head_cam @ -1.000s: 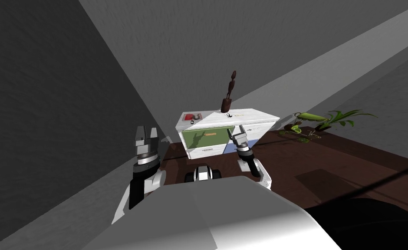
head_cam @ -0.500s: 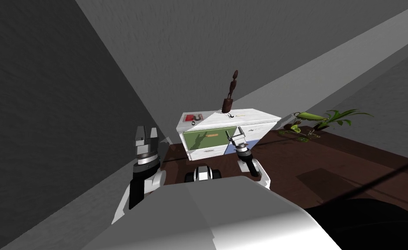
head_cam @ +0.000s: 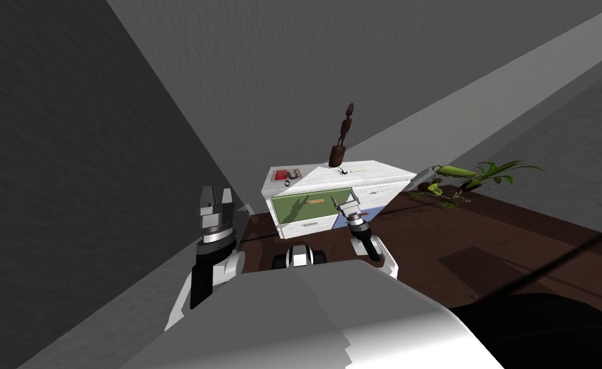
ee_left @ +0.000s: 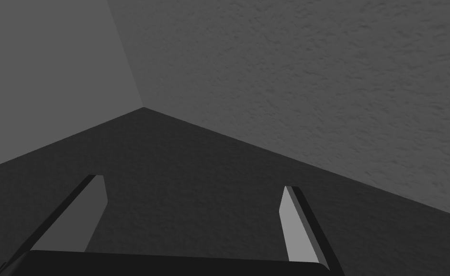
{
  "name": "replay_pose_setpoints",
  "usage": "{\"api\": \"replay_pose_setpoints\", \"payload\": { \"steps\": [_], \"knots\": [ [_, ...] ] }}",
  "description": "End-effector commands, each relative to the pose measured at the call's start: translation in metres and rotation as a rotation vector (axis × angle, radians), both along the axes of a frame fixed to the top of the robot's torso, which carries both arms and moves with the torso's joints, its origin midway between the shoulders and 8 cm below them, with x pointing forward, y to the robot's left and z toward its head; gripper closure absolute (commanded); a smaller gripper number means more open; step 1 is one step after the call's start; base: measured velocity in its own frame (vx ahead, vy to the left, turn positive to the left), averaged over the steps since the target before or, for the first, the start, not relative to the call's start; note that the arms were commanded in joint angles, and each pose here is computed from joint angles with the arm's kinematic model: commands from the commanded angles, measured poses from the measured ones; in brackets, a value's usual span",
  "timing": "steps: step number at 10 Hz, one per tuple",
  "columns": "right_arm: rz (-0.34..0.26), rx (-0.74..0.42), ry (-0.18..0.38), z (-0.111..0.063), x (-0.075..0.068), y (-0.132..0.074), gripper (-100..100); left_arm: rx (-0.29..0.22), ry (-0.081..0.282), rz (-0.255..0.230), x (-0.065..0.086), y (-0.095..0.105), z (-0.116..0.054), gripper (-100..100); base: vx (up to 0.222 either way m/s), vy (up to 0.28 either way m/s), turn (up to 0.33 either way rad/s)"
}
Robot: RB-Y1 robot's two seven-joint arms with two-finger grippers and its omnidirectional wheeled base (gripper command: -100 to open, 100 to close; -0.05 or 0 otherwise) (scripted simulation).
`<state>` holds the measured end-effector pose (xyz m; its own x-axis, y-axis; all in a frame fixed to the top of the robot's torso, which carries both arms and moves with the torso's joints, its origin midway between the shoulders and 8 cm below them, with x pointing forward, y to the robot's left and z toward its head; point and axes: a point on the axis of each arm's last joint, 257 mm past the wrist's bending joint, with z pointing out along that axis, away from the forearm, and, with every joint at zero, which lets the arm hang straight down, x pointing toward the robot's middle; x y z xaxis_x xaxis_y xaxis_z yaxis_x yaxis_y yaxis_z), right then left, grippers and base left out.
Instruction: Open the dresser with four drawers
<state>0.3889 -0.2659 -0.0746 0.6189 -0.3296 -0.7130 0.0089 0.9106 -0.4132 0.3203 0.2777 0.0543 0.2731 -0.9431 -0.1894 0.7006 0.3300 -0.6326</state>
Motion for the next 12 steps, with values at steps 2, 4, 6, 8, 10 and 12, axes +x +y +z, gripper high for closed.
{"api": "replay_pose_setpoints", "payload": {
  "steps": [2, 4, 6, 8, 10, 12],
  "knots": [
    [-0.077, -0.127, 0.043, -0.034, 0.007, -0.004, -100, 0.0, 0.0, 0.0, 0.0, 0.0, 0.0, 0, 0.061, 0.062, -0.05],
    [-0.115, -0.194, 0.063, -0.051, 0.01, -0.007, -100, 0.0, 0.0, 0.0, 0.0, 0.0, 0.0, 0, 0.061, 0.073, -0.037],
    [-0.131, -0.22, 0.056, -0.052, 0.01, -0.007, -100, 0.0, 0.0, 0.0, 0.0, 0.0, 0.0, 0, 0.037, 0.049, -0.008],
    [-0.166, -0.286, 0.079, -0.07, 0.012, -0.009, -100, 0.0, 0.0, 0.0, 0.0, 0.0, 0.0, 0, 0.055, 0.056, -0.039],
    [-0.198, -0.349, 0.102, -0.088, 0.013, -0.012, -100, 0.0, 0.0, 0.0, 0.0, 0.0, 0.0, 0, 0.049, 0.067, -0.042],
    [-0.226, -0.41, 0.126, -0.107, 0.013, -0.015, -100, 0.0, 0.0, 0.0, 0.0, 0.0, 0.0, 0, 0.061, 0.064, -0.037]
  ]
}}
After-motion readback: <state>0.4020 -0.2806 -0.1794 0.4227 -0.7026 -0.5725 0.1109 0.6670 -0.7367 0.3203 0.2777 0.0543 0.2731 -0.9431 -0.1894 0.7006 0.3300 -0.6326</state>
